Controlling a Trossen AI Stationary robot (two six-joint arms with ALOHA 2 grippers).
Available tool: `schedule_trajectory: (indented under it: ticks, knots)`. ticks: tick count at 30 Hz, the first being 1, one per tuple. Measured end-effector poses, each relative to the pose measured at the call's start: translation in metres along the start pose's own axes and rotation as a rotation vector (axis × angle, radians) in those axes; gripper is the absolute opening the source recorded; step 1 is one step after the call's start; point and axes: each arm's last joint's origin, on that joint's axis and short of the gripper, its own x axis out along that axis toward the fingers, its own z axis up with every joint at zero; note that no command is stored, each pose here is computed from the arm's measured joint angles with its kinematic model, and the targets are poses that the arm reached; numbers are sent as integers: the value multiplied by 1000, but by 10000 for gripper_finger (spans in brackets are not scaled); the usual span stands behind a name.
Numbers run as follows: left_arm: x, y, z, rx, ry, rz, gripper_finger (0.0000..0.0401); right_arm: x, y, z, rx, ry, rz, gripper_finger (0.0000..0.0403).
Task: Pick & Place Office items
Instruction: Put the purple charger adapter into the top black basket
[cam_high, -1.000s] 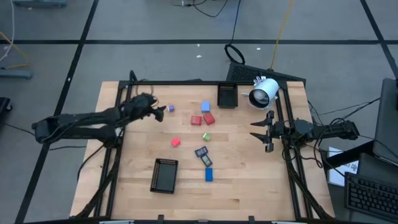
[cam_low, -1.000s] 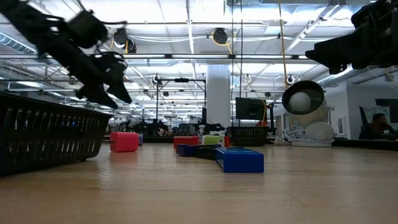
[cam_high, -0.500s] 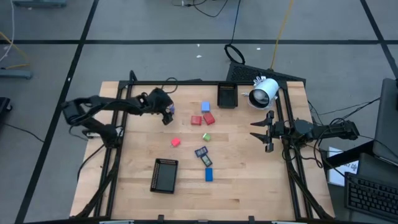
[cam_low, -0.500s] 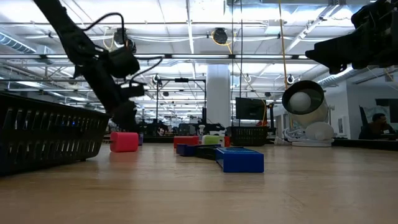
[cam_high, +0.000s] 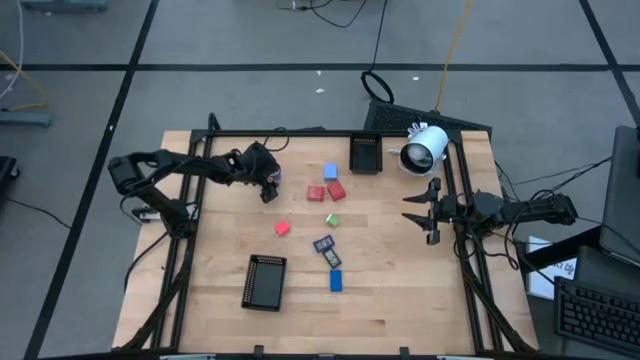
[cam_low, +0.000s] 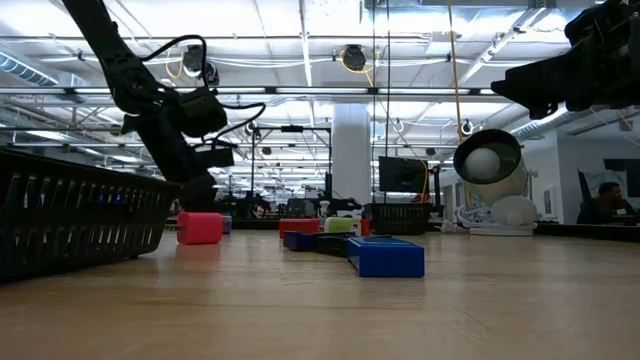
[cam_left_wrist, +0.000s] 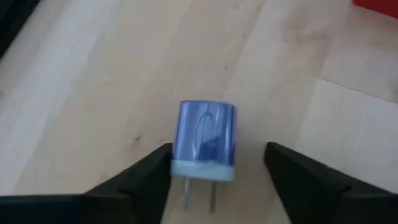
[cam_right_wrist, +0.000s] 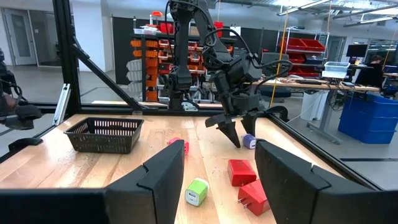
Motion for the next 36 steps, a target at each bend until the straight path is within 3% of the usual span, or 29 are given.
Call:
schedule_trajectory:
  ticks: [6, 10, 13, 22, 26, 30, 36]
  knots:
    - [1, -3, 2, -70, -22, -17, 159, 0, 0, 0, 0, 0, 0, 187]
    - [1, -8, 4, -83, -45, -11, 136, 0, 0, 0, 0, 0, 0, 188]
    - [2, -12, 7, -73, -64, -19, 148, 0, 0, 0, 0, 0, 0, 187]
    - [1, -20, 15, -110, -134, -24, 257, 0, 0, 0, 0, 0, 0, 188]
    - [1, -23, 14, -96, -116, 53, 279, 0, 0, 0, 0, 0, 0, 187]
    - [4, -22, 11, -46, -81, 118, 273, 0, 0, 0, 0, 0, 0, 188]
    - [18, -23, 11, -52, -107, 56, 220, 0, 0, 0, 0, 0, 0, 188]
